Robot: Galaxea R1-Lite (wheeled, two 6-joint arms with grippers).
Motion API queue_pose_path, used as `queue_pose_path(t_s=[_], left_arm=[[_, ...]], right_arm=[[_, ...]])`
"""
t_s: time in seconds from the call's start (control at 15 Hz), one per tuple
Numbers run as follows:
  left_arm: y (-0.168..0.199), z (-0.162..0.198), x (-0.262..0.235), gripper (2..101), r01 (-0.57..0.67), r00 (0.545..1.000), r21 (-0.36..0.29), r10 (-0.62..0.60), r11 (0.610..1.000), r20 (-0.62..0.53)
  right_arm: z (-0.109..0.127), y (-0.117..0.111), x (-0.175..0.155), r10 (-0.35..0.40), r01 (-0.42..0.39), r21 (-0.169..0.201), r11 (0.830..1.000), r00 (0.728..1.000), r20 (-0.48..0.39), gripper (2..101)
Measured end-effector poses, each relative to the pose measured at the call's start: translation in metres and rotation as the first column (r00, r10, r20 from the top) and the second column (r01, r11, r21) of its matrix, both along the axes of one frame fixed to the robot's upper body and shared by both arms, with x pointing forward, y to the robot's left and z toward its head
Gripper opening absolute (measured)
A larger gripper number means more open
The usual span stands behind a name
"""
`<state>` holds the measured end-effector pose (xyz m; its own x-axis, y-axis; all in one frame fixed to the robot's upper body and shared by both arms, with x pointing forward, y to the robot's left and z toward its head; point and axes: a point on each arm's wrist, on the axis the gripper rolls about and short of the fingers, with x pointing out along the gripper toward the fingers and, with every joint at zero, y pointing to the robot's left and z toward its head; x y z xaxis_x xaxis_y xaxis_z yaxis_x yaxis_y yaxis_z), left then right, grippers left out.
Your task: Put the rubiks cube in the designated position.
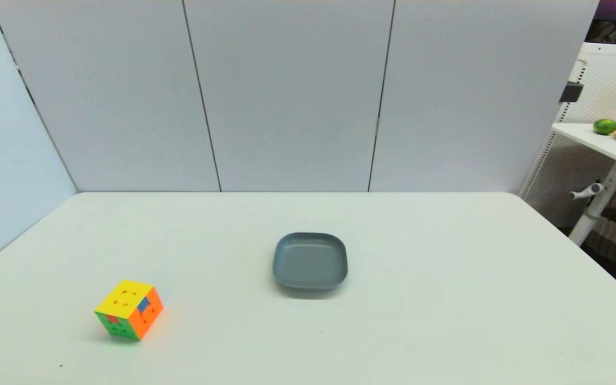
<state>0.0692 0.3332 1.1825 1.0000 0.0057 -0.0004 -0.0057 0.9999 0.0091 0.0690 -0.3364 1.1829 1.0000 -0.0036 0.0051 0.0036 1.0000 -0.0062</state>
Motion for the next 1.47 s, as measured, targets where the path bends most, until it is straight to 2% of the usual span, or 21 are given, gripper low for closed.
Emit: queue_pose_path(t_s=[0.73,0.93,1.07,1.27,1.47], left_arm=[[0.000,0.003,-0.001,97.9,0.009,1.000,0.010,-0.009,1.000,0.006],[-0.002,0.036,-0.008,97.9,0.090,0.994,0.020,-0.091,0.996,0.064],[-0.003,0.064,-0.006,97.9,0.139,0.988,0.038,-0.141,0.990,0.062],[-0.004,0.115,0.018,97.9,0.184,0.983,0.058,-0.184,0.981,-0.014],[-0.004,0.142,0.068,97.9,0.213,0.970,0.105,-0.197,0.971,-0.144]], right_arm=[[0.000,0.000,0.000,0.000,0.000,0.000,1.000,1.000,0.000,97.7],[0.000,0.000,0.000,0.000,0.000,0.002,1.000,1.000,0.000,97.7],[0.000,0.000,0.000,0.000,0.000,0.002,1.000,1.000,0.000,97.7],[0.000,0.000,0.000,0.000,0.000,0.001,1.000,1.000,0.000,97.7],[0.000,0.000,0.000,0.000,0.000,0.001,1.000,1.000,0.001,97.7]])
